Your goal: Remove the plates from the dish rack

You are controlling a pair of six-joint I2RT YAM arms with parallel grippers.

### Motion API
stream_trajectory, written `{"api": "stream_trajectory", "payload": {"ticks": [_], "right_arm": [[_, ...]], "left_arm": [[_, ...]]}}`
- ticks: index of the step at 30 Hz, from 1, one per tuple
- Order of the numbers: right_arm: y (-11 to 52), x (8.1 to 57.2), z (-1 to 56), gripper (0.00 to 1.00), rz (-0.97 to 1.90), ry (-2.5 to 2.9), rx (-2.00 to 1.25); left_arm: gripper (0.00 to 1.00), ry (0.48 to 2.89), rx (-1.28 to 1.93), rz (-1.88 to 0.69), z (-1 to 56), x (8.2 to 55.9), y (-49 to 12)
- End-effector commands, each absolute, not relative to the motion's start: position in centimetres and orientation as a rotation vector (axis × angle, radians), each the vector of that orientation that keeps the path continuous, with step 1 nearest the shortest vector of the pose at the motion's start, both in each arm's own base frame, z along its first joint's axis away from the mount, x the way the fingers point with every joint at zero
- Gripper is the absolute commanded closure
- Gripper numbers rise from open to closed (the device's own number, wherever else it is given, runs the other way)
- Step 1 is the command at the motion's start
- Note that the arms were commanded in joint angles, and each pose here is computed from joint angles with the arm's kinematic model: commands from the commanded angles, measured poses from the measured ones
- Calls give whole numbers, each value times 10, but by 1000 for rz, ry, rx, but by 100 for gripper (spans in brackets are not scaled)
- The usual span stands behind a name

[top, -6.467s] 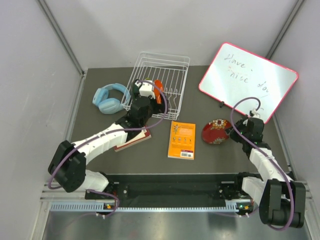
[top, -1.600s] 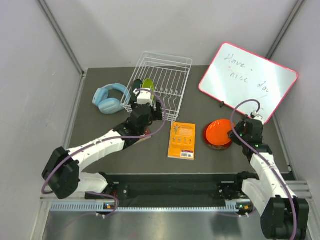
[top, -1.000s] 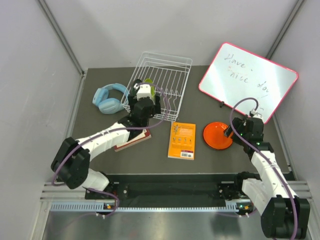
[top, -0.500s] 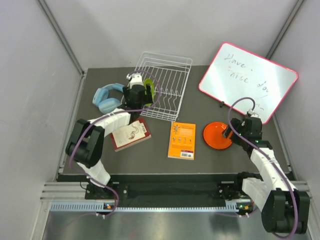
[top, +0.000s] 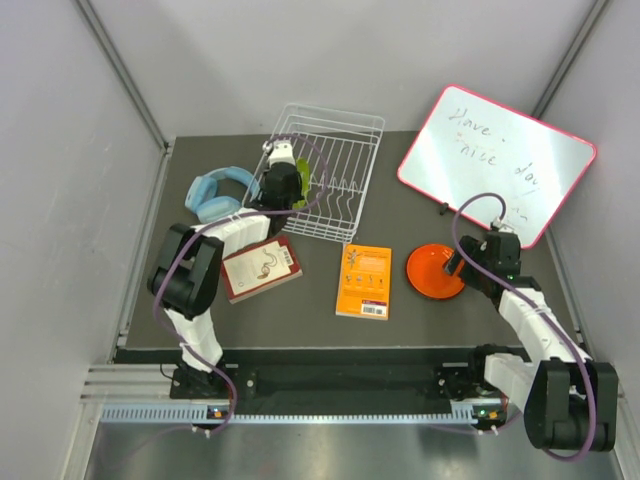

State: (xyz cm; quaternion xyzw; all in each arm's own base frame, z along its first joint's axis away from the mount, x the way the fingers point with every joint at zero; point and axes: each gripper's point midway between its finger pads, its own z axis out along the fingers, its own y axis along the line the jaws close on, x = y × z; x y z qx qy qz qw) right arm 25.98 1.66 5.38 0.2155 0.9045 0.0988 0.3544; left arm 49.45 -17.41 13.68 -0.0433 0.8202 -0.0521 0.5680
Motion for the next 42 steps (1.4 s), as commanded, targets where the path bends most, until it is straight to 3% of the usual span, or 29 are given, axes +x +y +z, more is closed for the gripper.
{"api": "stream_trajectory", "payload": {"ticks": [1,4,11,20,32,36,42], "right_arm": [[13,277,73,21,257,2267,525],[13,277,74,21,258,2263,524],[15,275,73,21,272,2267,525],[17,270,92,19,289,2217,519],[27,264,115,18,365,2168,492],[69,268,141,17,635,2110,287],[103,270,182,16,817,1983,214]], "left_arm": [[75,1919,-124,-179,145,511,-181],[100,1915,-126,-192,147,510,-181],[100,1889,-100,-146,157,504,-177],[100,1719,-136,197,208,477,-171],[100,1608,-159,243,275,420,-169],[100,1701,-115,-202,280,396,-218],[100,1810,-30,-772,254,347,-288]]}}
